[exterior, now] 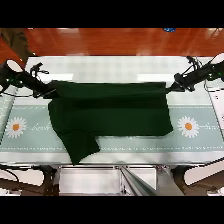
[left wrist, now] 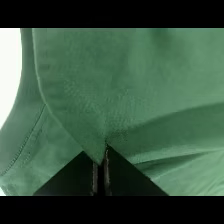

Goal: Fold the shirts.

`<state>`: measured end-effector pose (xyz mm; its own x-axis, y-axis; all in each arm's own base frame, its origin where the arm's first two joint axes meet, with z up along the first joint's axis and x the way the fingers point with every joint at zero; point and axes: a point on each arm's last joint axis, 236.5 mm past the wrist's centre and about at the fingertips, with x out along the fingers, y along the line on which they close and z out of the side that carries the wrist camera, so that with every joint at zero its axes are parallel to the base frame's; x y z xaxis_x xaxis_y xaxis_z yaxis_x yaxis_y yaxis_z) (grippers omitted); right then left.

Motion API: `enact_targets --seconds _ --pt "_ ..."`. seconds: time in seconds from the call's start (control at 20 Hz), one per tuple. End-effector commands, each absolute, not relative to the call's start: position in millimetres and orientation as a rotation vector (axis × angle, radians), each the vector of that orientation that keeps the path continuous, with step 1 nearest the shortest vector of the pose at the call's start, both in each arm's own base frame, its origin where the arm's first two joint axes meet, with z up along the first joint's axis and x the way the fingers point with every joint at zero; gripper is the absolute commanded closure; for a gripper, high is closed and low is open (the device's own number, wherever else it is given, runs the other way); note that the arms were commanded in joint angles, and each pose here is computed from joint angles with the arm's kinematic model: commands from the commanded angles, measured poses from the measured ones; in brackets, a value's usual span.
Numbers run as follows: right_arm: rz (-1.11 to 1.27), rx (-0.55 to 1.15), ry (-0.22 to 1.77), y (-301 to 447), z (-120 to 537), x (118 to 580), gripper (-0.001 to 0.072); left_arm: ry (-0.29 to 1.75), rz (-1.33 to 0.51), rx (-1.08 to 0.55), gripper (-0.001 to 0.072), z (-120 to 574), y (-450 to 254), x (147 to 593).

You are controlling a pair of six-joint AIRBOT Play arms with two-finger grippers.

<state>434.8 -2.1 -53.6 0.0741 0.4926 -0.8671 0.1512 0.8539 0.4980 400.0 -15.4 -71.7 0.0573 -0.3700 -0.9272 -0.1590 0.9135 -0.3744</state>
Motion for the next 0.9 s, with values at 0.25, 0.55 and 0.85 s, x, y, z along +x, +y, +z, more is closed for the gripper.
enact_targets --seconds 0.25,0.55,0.85 --pt "0.274 0.545 1.502 -0.2 -62.8 430.4 0.0688 1.494 -0.189 -0.465 0.0682 -80.8 -32.2 402.6" --pt "0.212 0.589 1.512 -15.7 -50.9 424.8 0.0302 1.527 -0.18 -0.492 0.0196 -57.3 -17.8 393.3" --pt "-0.018 0.669 1.226 -83.6 -0.7 402.0 0.0302 1.335 0.036 -0.651 0.0197 -3.6 67.3 336.1"
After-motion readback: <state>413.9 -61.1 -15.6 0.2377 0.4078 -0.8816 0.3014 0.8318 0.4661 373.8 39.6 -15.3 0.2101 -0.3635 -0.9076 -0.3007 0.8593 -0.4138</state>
